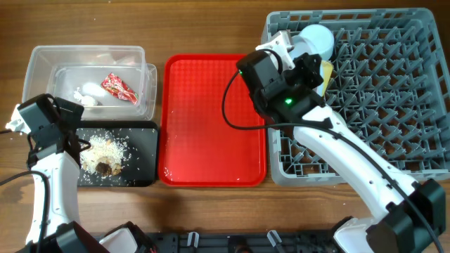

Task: Sort waste into correct bins and load items into the dishwasher rack
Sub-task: 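Lift the plate and carry it over the grey rack, then stand the plate upright in the rack slots and release it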

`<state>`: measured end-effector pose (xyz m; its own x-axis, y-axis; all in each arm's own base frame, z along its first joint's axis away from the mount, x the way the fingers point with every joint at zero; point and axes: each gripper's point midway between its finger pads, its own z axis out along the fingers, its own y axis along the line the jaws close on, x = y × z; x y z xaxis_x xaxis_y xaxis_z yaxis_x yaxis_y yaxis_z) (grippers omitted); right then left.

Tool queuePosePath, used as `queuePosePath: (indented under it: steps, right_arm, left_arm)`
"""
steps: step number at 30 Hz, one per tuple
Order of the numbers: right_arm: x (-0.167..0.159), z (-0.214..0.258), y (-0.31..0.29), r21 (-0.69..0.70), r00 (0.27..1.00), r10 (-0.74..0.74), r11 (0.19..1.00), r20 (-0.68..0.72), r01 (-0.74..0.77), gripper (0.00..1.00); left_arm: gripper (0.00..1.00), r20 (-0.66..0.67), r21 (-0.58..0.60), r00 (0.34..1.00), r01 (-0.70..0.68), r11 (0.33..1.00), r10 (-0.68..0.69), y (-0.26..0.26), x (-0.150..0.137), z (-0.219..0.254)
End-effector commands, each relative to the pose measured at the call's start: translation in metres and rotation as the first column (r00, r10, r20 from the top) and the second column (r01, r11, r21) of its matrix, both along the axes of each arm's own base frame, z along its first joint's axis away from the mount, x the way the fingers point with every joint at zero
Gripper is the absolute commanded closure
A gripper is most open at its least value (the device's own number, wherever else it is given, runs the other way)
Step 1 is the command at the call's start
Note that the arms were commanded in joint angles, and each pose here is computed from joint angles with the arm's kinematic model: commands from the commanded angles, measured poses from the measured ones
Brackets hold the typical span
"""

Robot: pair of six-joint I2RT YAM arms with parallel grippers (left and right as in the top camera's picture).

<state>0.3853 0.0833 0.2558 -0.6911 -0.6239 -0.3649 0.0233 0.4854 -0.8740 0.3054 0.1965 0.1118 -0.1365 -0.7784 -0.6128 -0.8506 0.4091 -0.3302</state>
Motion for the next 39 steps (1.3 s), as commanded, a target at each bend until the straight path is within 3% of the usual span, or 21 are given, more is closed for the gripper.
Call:
queuePosePath:
  steps: [1, 11, 20, 26, 30, 33, 36, 39]
  right_arm:
    - [0.000, -0.025, 0.011, 0.112, 0.998, 0.037, 0.993, -0.059, -0.031, 0.96]
    - [-0.013, -0.044, 0.009, 0.135, 0.986, 0.048, 0.991, -0.159, -0.027, 0.95]
    - [-0.010, -0.044, 0.014, 0.170, 0.988, 0.058, 0.985, -0.142, -0.033, 0.64]
    - [-0.001, -0.026, 0.023, 0.331, 0.999, 0.039, 0.943, -0.002, -0.036, 0.51]
    - [0.002, 0.000, 0.026, 0.498, 0.993, 0.088, 0.860, 0.073, -0.113, 0.48]
    - [0.002, 0.016, 0.021, 0.609, 0.987, 0.122, 0.777, 0.103, -0.160, 0.33]
    - [-0.001, 0.029, 0.014, 0.713, 0.978, 0.169, 0.670, 0.124, -0.206, 0.02]
    - [-0.007, 0.037, 0.000, 0.756, 0.977, 0.171, 0.621, 0.129, -0.209, 0.00]
  left_arm:
    - [0.00, 0.012, 0.023, 1.000, 0.002, 1.000, -0.002, 0.004, 0.001, 0.009]
    - [0.00, 0.012, 0.023, 1.000, 0.002, 1.000, -0.002, 0.004, 0.001, 0.009]
    - [0.00, 0.012, 0.023, 1.000, 0.002, 1.000, -0.002, 0.004, 0.001, 0.009]
    - [0.00, 0.012, 0.023, 1.000, 0.002, 1.000, -0.003, 0.004, 0.001, 0.009]
    - [0.00, 0.012, 0.023, 1.000, 0.002, 1.000, -0.003, 0.004, 0.001, 0.009]
    - [0.00, 0.012, 0.023, 1.000, 0.002, 1.000, -0.002, 0.004, 0.001, 0.009]
    - [0.00, 0.012, 0.023, 1.000, 0.002, 1.000, -0.003, 0.004, 0.001, 0.009]
    - [0.00, 0.012, 0.023, 1.000, 0.002, 1.000, -0.003, 0.004, 0.001, 0.009]
